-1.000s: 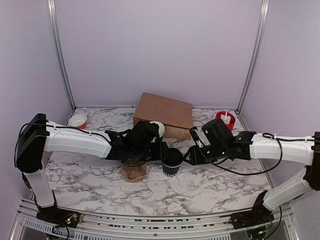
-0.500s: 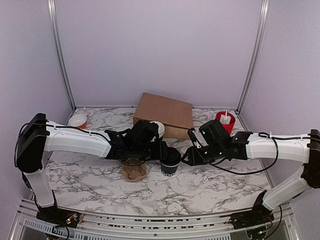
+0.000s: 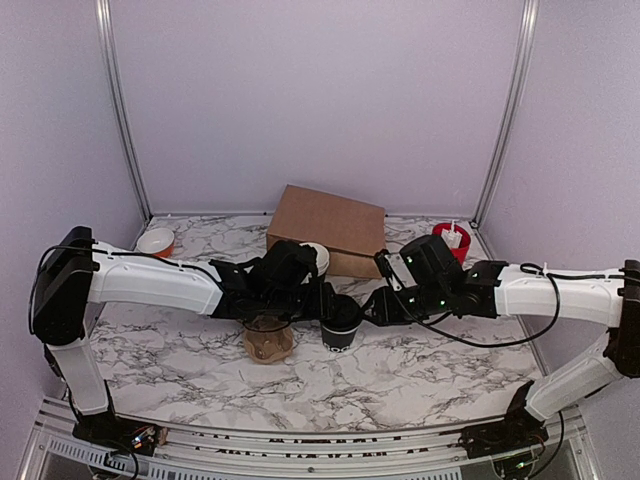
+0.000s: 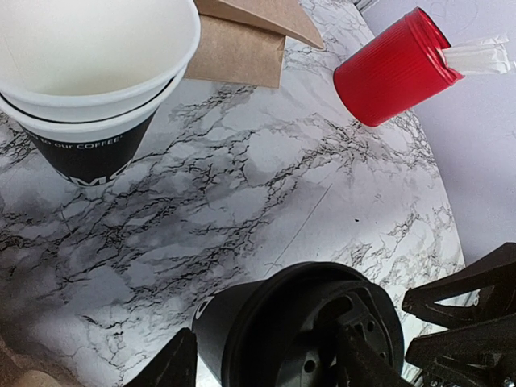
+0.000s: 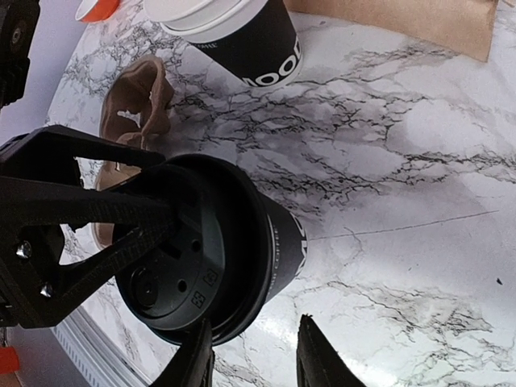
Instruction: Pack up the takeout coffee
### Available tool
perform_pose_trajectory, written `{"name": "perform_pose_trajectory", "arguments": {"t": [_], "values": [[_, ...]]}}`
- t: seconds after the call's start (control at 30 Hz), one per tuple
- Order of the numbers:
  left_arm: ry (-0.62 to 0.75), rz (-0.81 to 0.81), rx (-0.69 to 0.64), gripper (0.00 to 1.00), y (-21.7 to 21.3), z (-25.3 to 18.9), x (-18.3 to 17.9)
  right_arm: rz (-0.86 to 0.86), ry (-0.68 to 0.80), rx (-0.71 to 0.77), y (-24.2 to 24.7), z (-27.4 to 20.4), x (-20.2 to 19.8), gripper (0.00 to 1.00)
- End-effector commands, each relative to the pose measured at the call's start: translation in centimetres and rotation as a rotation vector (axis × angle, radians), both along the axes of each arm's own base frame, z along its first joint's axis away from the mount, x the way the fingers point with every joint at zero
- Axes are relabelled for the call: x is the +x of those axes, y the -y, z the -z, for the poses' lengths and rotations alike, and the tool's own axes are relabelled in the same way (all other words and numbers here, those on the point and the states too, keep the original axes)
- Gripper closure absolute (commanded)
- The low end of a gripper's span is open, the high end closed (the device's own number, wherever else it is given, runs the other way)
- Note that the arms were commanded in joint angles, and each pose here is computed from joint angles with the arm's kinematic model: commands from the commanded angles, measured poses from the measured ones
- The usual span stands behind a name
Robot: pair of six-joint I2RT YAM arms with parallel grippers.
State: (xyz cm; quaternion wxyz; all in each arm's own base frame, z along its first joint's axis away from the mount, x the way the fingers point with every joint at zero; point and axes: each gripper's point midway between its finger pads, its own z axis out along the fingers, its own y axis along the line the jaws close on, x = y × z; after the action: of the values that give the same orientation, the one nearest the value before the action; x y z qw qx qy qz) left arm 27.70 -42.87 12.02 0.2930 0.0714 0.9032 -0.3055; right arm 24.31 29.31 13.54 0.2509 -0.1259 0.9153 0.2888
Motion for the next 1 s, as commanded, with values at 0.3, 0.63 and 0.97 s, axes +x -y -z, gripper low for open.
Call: {"name": "perform_pose_trajectory", "arguments": {"t": [0.3,0.63,0.97], "values": [[-0.022,0.002,0.057,0.41,-0.9,1.7,-0.4,-0.002,-0.012,0.017,-0.7,1.0,0.0,0.66],[-0.026,0.0,0.063,0.41,-1.1,2.0,-0.4,-0.002,-0.049,-0.035,0.3,2.8,-0.8,0.66],[-0.029,0.001,0.066,0.41,-1.0,2.3,-0.4,-0.059,-0.119,-0.129,1.2,6.2,-3.4,0.67]]}}
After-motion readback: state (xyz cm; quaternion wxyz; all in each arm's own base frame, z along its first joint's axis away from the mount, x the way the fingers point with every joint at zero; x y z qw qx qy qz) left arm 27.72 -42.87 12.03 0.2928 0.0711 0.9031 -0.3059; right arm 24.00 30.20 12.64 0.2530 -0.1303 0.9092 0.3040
